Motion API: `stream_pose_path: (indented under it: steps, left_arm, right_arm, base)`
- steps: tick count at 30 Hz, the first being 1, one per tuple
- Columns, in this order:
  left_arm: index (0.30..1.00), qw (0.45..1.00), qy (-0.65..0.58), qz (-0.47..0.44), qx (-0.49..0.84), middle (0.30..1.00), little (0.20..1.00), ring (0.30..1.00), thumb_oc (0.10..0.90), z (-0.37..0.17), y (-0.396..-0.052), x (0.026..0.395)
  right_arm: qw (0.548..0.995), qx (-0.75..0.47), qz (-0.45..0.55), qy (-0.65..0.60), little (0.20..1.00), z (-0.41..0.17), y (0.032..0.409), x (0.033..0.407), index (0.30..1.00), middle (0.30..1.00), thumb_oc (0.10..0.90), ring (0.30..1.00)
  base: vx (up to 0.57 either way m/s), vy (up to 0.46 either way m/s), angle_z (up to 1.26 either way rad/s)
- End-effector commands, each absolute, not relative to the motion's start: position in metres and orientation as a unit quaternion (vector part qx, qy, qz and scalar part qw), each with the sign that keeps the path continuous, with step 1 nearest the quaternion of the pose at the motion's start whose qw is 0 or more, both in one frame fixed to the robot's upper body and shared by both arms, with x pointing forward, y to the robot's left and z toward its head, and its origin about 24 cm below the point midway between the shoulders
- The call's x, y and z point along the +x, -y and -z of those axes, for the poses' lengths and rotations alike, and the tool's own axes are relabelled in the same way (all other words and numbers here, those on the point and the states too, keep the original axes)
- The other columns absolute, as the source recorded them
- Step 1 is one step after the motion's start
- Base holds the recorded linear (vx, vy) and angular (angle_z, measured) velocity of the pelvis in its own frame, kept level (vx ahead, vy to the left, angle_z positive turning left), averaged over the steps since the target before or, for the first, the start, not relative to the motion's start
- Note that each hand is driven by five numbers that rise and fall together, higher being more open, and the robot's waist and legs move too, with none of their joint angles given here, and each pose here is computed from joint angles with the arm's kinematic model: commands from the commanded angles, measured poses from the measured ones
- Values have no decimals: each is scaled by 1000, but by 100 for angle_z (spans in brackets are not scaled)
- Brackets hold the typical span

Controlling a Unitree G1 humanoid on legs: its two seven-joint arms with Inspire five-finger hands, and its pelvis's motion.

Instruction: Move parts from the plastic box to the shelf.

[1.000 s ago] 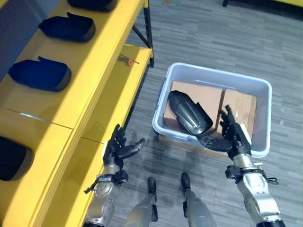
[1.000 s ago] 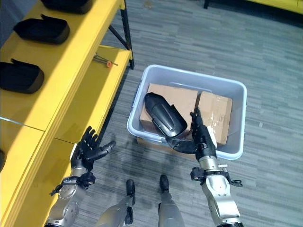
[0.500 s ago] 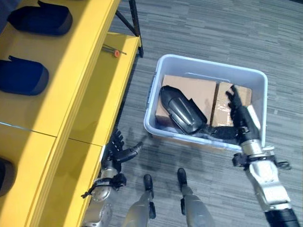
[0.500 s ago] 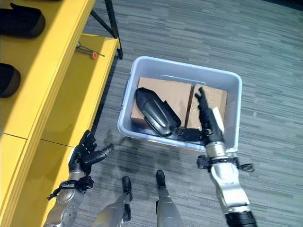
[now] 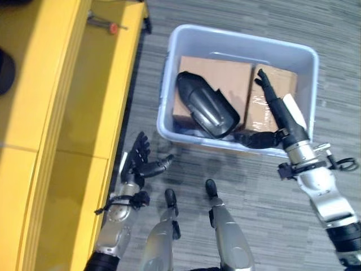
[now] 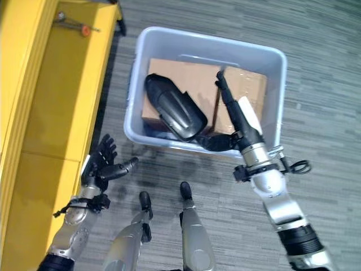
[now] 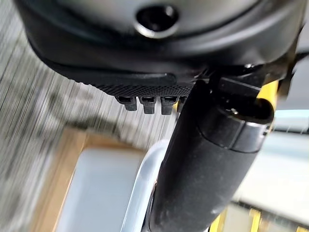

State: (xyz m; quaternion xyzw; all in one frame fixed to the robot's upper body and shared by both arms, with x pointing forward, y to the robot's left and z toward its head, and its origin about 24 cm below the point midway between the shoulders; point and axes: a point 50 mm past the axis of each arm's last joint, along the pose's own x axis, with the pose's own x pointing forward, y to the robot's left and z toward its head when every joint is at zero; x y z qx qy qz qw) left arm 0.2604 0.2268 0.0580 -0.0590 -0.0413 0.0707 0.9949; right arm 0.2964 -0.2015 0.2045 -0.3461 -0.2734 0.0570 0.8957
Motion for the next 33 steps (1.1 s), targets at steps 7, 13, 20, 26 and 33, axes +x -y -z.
stream_pose_path:
  steps: [7, 13, 20, 26, 33]
  left_arm:
    - [1000, 992, 87, -87, -43, 1000, 1000, 1000, 900, -73, -244, 236]
    - [1000, 991, 93, -80, -52, 1000, 1000, 1000, 900, -75, -240, 234]
    - [1000, 991, 97, -86, -45, 1000, 1000, 1000, 900, -77, -242, 232]
    - [1000, 990, 102, -85, -38, 1000, 1000, 1000, 900, -78, -241, 231]
    - [1000, 991, 107, -71, -43, 1000, 1000, 1000, 900, -79, -232, 233]
  right_arm:
    - [756, -469, -35, 455, 1000, -312, 183, 282, 1000, 1000, 900, 1000]
    - [655, -576, 4, 490, 1000, -345, 179, 272, 1000, 1000, 900, 1000]
    - [483, -731, 32, 482, 1000, -375, 169, 268, 1000, 1000, 900, 1000]
    - [355, -830, 73, 424, 1000, -389, 179, 285, 1000, 1000, 900, 1000]
    - [214, -905, 64, 362, 1000, -390, 181, 301, 1000, 1000, 900, 1000]
  base:
    - [41, -331, 13]
    - [21, -154, -3]
    - [-5, -117, 24]
    - [15, -82, 29]
    - [27, -40, 4]
